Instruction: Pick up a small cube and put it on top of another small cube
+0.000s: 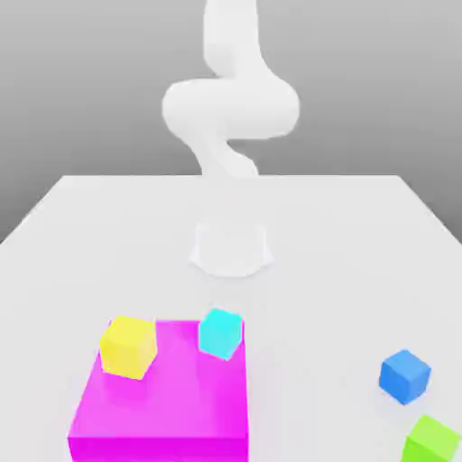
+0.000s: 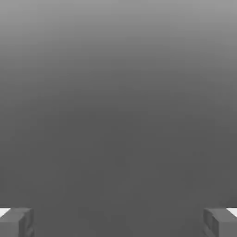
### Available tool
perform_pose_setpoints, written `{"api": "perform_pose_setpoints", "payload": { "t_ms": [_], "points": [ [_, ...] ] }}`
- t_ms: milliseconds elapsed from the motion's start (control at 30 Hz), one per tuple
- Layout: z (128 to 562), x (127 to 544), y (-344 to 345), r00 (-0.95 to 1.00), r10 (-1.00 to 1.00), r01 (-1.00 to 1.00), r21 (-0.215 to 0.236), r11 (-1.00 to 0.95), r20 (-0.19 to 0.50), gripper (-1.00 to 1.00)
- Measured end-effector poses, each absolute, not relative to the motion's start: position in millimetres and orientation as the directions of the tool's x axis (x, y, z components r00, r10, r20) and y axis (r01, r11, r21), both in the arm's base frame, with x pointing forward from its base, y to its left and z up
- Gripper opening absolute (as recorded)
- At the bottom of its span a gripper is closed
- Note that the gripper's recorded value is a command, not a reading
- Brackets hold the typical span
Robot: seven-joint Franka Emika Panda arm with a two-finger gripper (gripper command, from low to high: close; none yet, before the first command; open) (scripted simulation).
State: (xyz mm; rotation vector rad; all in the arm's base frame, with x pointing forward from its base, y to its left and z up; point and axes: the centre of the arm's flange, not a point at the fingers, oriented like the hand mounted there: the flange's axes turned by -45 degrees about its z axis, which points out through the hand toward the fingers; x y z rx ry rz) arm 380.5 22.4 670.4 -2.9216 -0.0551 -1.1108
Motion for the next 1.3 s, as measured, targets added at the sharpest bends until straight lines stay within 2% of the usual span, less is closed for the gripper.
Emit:
{"api": "perform_pose_setpoints", "payload": {
  "t_ms": [200, 400, 567, 800, 967, 1000, 1200, 1300],
  "points": [
    [560.1, 438.3, 86.5, 0.841, 0.146, 0.163, 0.014, -0.987, 0.520, 0.00],
    [442.3, 455.2, 153.2, 0.889, 0.277, 0.289, 0.021, -0.957, 0.364, 0.00],
    [342.3, 439.0, 205.5, 0.893, 0.390, 0.396, 0.020, -0.918, 0.225, 0.00],
    [209.7, 378.8, 255.8, 0.847, 0.531, 0.531, 0.004, -0.847, 0.026, 0.00],
    [145.5, 370.0, 260.2, 0.839, 0.544, 0.544, -0.001, -0.839, 0.001, 0.00],
    [134.9, 369.3, 259.9, 0.839, 0.545, 0.545, -0.001, -0.839, 0.001, -1.00],
    [129.7, 368.9, 259.7, 0.838, 0.545, 0.545, 0.000, -0.838, 0.001, -1.00],
    [150.5, 369.7, 260.4, 0.839, 0.545, 0.545, -0.001, -0.839, 0.001, -1.00]
  ]
}}
